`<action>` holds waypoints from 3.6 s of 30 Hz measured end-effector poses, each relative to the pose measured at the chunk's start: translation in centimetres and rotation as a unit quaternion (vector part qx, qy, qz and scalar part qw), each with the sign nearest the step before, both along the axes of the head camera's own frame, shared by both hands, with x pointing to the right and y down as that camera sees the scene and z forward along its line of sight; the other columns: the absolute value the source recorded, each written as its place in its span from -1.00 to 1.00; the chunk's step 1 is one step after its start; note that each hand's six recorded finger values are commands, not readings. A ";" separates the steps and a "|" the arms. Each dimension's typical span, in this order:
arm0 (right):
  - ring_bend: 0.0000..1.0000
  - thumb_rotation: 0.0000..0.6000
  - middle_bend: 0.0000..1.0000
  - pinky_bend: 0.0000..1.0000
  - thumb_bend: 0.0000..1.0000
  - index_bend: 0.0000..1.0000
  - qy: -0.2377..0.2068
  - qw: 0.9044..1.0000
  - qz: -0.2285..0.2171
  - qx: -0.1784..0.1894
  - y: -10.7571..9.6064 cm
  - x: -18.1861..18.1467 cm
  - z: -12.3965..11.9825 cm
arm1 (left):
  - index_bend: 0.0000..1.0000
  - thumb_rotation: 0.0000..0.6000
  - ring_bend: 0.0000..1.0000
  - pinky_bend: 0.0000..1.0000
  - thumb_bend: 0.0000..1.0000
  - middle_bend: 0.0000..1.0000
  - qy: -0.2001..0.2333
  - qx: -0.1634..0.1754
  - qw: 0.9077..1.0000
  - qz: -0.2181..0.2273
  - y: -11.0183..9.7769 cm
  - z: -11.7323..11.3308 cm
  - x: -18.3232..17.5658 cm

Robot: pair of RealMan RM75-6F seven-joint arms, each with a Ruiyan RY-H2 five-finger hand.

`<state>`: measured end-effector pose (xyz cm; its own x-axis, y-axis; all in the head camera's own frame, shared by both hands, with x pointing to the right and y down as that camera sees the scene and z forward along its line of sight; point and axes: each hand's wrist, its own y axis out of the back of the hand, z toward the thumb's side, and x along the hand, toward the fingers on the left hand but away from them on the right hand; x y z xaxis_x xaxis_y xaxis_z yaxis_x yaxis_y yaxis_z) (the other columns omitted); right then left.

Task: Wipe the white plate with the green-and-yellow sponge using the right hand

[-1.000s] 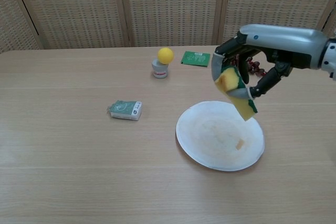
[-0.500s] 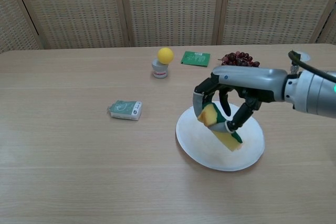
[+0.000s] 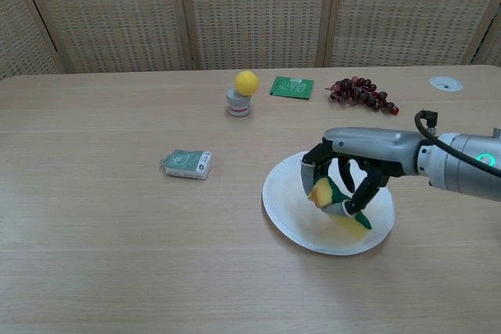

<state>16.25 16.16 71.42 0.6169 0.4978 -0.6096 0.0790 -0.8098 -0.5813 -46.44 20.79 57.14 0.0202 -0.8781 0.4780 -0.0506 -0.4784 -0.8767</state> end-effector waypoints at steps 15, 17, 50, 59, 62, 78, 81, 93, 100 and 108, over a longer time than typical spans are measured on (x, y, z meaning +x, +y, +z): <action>-0.26 1.00 -0.09 0.06 -0.31 -0.02 0.023 0.999 0.025 -0.024 0.2 1.4 2.9 | -1.00 1.00 -1.00 -1.00 -1.00 -1.00 -0.001 -0.005 1.000 -0.003 -0.1 0.3 -0.1; -0.26 1.00 -0.08 0.06 -0.31 -0.02 0.024 0.999 0.025 -0.026 0.4 1.5 3.1 | -1.00 1.00 -1.00 -1.00 -1.00 -1.00 -0.001 -0.005 1.000 -0.003 -0.1 0.3 -0.1; -0.26 1.00 -0.08 0.06 -0.30 -0.02 0.034 0.999 0.030 -0.028 0.6 3.3 3.1 | -1.00 1.00 -1.00 -1.00 -1.00 -1.00 0.005 -0.005 1.000 0.000 0.0 0.1 -0.1; -0.26 1.00 -0.08 0.06 -0.30 -0.02 0.036 0.998 0.031 -0.034 1.2 3.3 3.9 | -1.00 1.00 -1.00 -1.00 -1.00 -1.00 0.005 -0.005 1.000 -0.001 0.0 0.1 -0.2; -0.26 1.00 -0.08 0.06 -0.30 -0.02 0.029 0.999 0.035 -0.030 1.0 3.1 3.5 | -1.00 1.00 -1.00 -1.00 -1.00 -1.00 0.006 -0.006 1.000 -0.001 0.1 0.1 -0.2; -0.26 1.00 -0.07 0.06 -0.30 -0.02 -0.004 0.999 0.051 -0.006 -1.6 1.7 0.2 | -1.00 1.00 -1.00 -1.00 -1.00 -1.00 0.009 -0.005 1.000 -0.001 0.0 -0.1 -0.2; -0.26 1.00 -0.07 0.06 -0.30 -0.02 0.006 0.999 0.046 -0.014 -1.0 1.6 1.0 | -1.00 1.00 -1.00 -1.00 -1.00 -1.00 0.009 -0.005 1.000 -0.001 0.0 -0.1 -0.2; -0.26 1.00 -0.07 0.06 -0.30 -0.01 0.032 0.999 0.022 -0.030 1.2 1.6 3.0 | -1.00 1.00 -1.00 -1.00 -1.00 -1.00 0.008 -0.006 1.000 -0.002 0.0 0.0 -0.3; -0.26 1.00 -0.07 0.06 -0.30 -0.01 0.035 0.999 0.024 -0.030 1.2 1.9 3.3 | -1.00 1.00 -1.00 -1.00 -1.00 -1.00 0.008 -0.006 1.000 -0.002 0.1 0.0 -0.3; -0.26 1.00 -0.07 0.06 -0.30 -0.01 0.015 0.999 0.029 -0.018 0.1 1.4 1.6 | -1.00 1.00 -1.00 -1.00 -1.00 -1.00 0.010 -0.004 1.000 -0.003 0.0 -0.1 -0.3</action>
